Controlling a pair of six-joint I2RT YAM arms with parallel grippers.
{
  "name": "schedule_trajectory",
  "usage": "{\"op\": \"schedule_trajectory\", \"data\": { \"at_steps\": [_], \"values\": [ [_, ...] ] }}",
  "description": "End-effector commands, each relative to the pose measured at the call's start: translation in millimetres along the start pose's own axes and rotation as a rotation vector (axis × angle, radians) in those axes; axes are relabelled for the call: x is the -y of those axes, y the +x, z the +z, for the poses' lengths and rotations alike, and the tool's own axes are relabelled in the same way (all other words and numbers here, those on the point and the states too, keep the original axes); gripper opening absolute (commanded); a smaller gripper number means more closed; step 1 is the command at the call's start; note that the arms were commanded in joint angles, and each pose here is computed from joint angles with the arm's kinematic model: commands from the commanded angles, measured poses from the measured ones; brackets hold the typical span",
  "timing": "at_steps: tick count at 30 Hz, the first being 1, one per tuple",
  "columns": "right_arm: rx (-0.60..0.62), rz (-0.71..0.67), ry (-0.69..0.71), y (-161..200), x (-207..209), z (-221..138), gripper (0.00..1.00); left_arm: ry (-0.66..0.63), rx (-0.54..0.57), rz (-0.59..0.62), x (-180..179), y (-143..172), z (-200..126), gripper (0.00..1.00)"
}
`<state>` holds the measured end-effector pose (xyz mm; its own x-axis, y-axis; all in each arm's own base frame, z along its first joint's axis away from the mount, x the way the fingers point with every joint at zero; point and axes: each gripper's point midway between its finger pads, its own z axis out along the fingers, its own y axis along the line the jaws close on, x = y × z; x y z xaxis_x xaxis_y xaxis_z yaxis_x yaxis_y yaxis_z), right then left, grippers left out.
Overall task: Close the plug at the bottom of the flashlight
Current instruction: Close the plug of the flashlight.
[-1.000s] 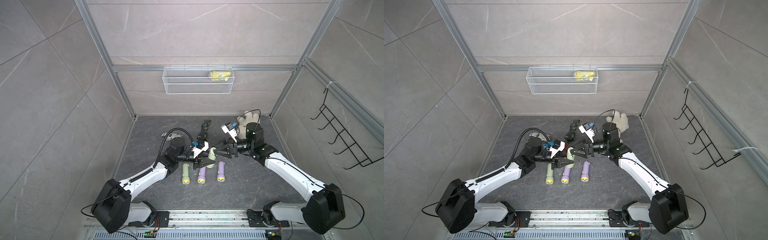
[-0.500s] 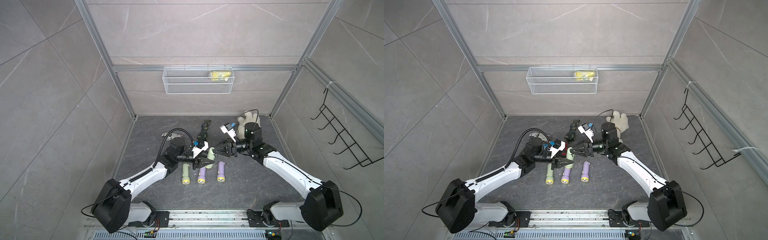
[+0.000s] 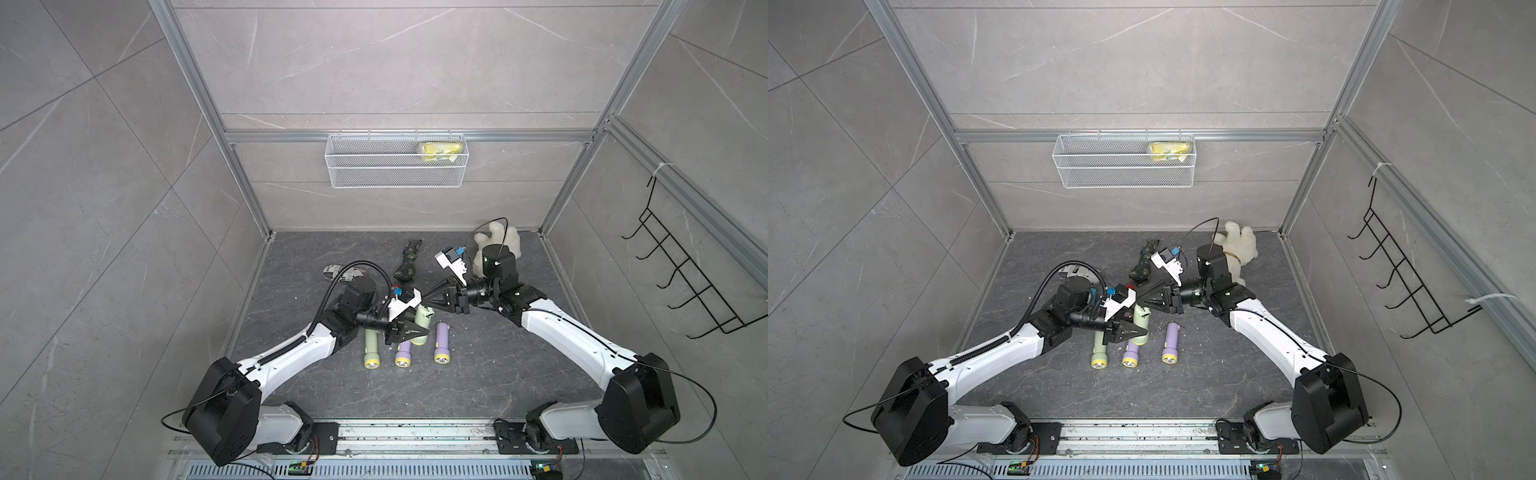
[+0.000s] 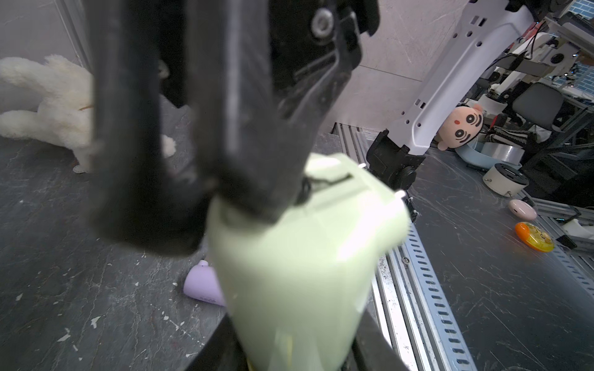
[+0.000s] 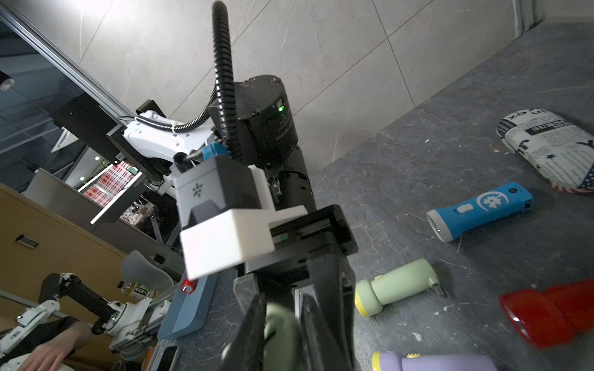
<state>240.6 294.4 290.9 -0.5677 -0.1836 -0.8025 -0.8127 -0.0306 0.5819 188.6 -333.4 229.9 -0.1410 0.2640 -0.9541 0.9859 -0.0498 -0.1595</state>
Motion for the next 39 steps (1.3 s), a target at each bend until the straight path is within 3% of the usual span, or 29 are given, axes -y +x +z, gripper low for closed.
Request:
{"op": "schedule_trajectory", "data": {
  "at_steps": [1, 3, 7, 23, 29, 32, 36, 39],
  "values": [
    [-0.075, 0.117, 0.048, 36.1, 25.5, 16.6, 0.15, 0.045, 0.215, 0.365, 34.4, -102.1, -18.5, 0.0],
    [-0.065, 0.113, 0.041, 34.9, 26.2, 18.5, 0.05, 0.042, 0.212, 0.367, 35.8, -101.9, -19.5, 0.0],
    [-0.049, 0.104, 0.071, 30.7, 29.6, 18.0, 0.0, 0.031, 0.21, 0.364, 36.5, -102.4, -21.1, 0.0],
    [-0.023, 0.175, 0.721, 27.9, 116.3, -37.4, 0.08, -0.051, 0.152, 0.325, 18.5, -84.9, -16.5, 0.0],
    [-0.009, 0.152, 0.754, 24.5, 111.7, -45.3, 0.1, -0.049, 0.134, 0.311, 12.6, -77.6, -11.0, 0.0],
    [0.025, 0.118, 0.681, 15.6, 95.2, -45.6, 0.16, -0.037, 0.133, 0.306, 10.4, -69.1, -6.6, 0.0],
    [0.085, 0.1, 0.578, 0.4, 66.4, -57.8, 0.43, -0.03, 0.106, 0.274, 6.6, -54.1, -2.8, 0.0],
    [0.115, 0.091, 0.507, -7.0, 43.6, -62.6, 0.54, -0.018, 0.098, 0.247, 5.0, -48.4, -2.8, 0.0]
  ]
}}
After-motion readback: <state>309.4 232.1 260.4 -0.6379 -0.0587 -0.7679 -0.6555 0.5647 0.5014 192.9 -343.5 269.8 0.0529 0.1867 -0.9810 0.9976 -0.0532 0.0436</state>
